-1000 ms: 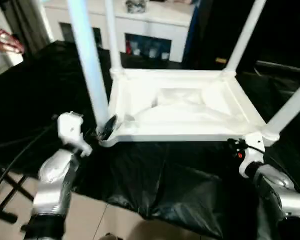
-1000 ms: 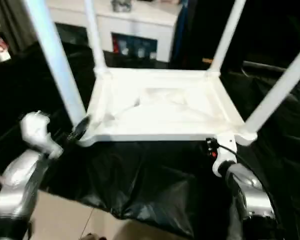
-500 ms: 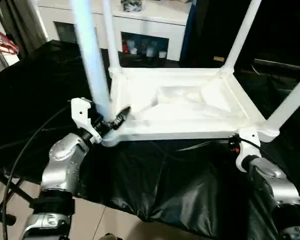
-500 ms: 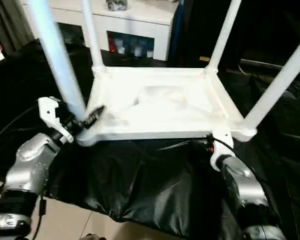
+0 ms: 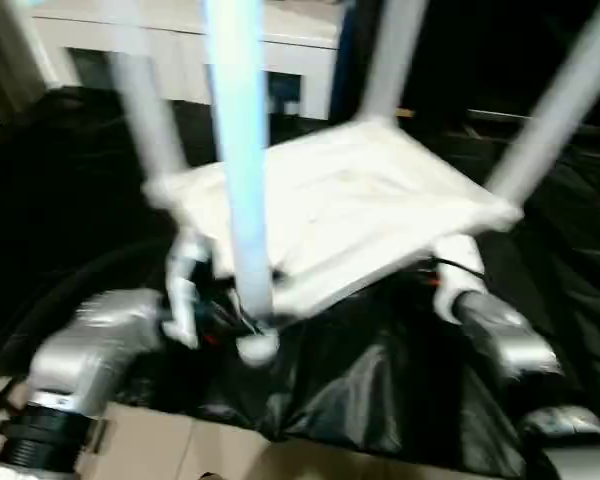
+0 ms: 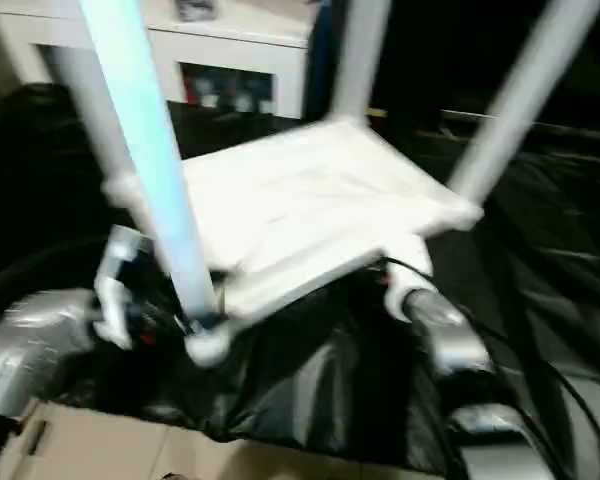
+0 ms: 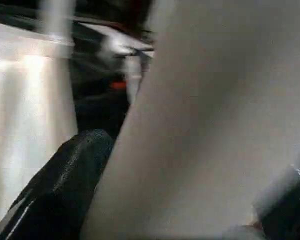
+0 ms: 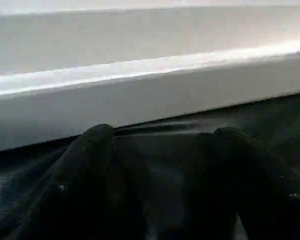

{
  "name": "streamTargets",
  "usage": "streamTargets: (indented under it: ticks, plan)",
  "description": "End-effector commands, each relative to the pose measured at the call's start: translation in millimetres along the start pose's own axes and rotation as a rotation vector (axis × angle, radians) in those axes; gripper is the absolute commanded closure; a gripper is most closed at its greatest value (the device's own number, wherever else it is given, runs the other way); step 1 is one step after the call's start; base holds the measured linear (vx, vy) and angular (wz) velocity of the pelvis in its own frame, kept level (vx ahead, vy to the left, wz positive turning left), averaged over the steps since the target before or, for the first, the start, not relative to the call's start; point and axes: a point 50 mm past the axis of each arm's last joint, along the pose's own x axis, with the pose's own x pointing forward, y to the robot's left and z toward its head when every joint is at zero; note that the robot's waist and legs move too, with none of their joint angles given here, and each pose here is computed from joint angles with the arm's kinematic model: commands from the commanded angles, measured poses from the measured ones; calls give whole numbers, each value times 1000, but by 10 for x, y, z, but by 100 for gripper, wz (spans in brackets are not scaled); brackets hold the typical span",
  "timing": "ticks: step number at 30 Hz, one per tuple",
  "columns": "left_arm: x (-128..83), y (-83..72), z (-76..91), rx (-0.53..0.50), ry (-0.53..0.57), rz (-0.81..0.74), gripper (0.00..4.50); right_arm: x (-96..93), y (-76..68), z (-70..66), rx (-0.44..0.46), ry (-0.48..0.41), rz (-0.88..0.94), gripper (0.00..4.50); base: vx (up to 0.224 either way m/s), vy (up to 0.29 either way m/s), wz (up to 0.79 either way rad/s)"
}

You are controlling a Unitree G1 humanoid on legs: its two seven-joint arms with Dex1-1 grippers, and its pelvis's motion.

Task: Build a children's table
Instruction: Rotate table base

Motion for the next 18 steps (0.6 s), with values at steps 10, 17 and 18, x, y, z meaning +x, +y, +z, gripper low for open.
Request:
streamTargets:
  ticks: [10, 17, 18]
  plan:
    - [635, -237, 85, 5, -65, -180, 5, 252, 655, 95, -71, -3, 229, 92, 0, 0, 0]
    - [909, 111, 159, 149, -68, 111, 5, 281, 675, 108, -72, -7, 225, 92, 0, 0, 0]
    - [914, 157, 174, 175, -67, 151, 5, 276, 651, 109, -68, -10, 217, 92, 0, 0, 0]
